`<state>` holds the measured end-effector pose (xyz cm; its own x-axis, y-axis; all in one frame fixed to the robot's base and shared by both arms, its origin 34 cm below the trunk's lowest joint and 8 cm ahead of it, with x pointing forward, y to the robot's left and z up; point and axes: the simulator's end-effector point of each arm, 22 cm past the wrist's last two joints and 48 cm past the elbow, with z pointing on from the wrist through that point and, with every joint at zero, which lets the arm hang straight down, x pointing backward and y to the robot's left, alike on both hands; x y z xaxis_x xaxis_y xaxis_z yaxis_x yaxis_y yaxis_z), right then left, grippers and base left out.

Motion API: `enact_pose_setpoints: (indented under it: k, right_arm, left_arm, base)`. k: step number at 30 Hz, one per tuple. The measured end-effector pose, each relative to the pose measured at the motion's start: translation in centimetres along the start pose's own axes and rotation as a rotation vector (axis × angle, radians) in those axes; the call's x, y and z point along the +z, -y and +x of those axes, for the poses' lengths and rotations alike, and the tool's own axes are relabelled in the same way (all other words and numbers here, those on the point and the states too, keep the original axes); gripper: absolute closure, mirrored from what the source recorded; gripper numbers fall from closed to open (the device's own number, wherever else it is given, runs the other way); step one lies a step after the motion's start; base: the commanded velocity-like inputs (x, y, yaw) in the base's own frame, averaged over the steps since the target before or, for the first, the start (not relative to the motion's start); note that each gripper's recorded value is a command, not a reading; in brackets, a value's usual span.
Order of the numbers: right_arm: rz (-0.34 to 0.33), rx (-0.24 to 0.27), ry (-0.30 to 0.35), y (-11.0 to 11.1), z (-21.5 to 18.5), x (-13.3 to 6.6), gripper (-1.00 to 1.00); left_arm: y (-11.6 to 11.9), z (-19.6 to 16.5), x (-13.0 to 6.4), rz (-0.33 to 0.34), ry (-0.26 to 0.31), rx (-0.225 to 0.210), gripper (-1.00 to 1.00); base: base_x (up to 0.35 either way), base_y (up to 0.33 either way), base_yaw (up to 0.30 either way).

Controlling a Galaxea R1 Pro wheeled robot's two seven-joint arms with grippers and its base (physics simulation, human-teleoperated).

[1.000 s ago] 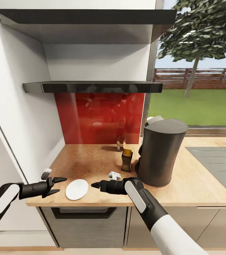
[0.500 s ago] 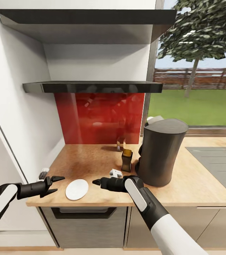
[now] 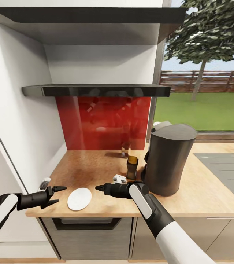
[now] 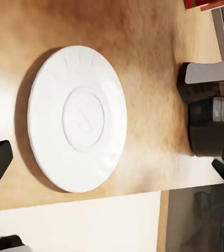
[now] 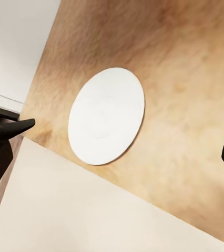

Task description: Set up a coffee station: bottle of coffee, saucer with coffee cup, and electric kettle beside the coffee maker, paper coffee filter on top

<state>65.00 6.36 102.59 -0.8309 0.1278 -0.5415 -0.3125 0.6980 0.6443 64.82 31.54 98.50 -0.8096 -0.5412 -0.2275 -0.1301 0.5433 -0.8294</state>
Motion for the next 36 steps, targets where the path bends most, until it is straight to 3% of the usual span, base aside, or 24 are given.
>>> enact_pose_setpoints:
  k: [12,19,27,36]
  right_arm:
    - [-0.002,0.001,0.001,0.0,0.0,0.0,-1.0]
    - [-0.003,0.001,0.001,-0.1,0.0,0.0,-1.0]
    - [-0.003,0.002,0.002,0.0,-0.1,0.0,-1.0]
    - [-0.017,-0.004,0.021,-0.6,-0.8,-0.4,-1.0]
  left_arm:
    - [-0.5,0.5,0.3,-0.006,-0.006,-0.015,-1.0]
    - [0.2,1.7,1.7,0.018,-0.025,-0.026,-1.0]
    - [0.1,2.3,2.1,0.022,-0.033,-0.034,-1.0]
    - [2.5,4.7,5.1,0.079,-0.068,-0.047,-1.0]
  base:
    - [0.004,0.001,0.164]
    - [0.0,0.0,0.26]
    - [0.0,0.0,0.058]
    - [0.0,0.0,0.003]
